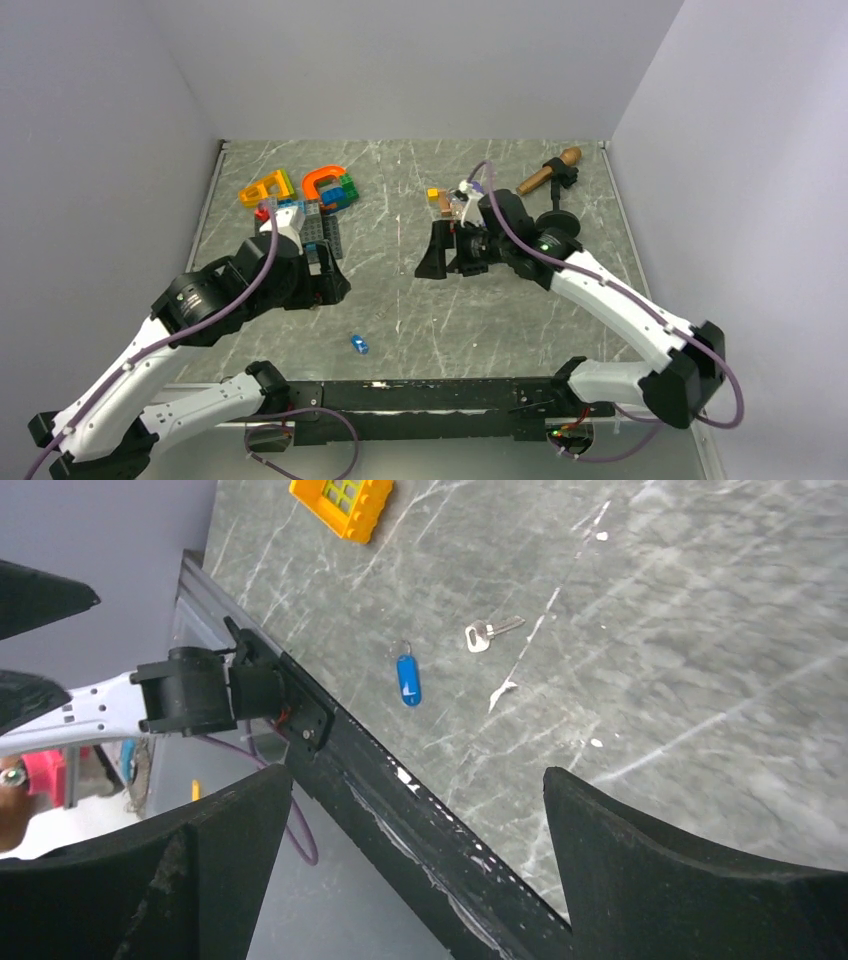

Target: Remove the keys from the keyring

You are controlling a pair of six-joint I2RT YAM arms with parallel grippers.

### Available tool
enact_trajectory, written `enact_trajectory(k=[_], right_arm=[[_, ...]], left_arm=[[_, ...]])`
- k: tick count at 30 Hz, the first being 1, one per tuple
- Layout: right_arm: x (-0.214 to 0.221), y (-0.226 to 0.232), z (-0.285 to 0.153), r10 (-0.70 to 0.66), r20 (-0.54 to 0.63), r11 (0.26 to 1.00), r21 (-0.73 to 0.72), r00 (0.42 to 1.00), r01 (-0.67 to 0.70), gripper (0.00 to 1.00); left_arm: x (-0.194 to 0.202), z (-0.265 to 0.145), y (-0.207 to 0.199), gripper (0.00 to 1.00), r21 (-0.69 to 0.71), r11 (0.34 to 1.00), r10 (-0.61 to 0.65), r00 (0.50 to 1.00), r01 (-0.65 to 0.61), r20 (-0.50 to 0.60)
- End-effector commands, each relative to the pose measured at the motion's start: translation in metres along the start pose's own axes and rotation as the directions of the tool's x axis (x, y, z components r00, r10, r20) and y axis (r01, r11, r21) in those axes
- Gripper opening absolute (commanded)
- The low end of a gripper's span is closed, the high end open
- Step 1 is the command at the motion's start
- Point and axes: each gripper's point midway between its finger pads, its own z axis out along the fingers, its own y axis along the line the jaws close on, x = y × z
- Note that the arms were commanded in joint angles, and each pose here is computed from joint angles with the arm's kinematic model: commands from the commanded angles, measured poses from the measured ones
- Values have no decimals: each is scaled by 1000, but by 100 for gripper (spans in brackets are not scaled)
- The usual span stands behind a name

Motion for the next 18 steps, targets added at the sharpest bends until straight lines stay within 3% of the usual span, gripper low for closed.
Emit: enact_trajectory(k=[1, 10, 18], right_arm=[[0, -12, -34, 6, 81, 994, 107, 997, -15, 100], [-10, -13, -85, 53, 268, 982, 163, 962, -99, 100], [-24, -21, -125, 139, 456, 950, 190, 879, -248, 100]], left_arm=[[-15, 7, -12, 95, 34, 999, 34, 998, -36, 53], [-42, 22, -19, 95, -20, 993, 118, 986, -117, 120], [-64, 20, -9, 96, -62, 988, 154, 959, -143, 238]])
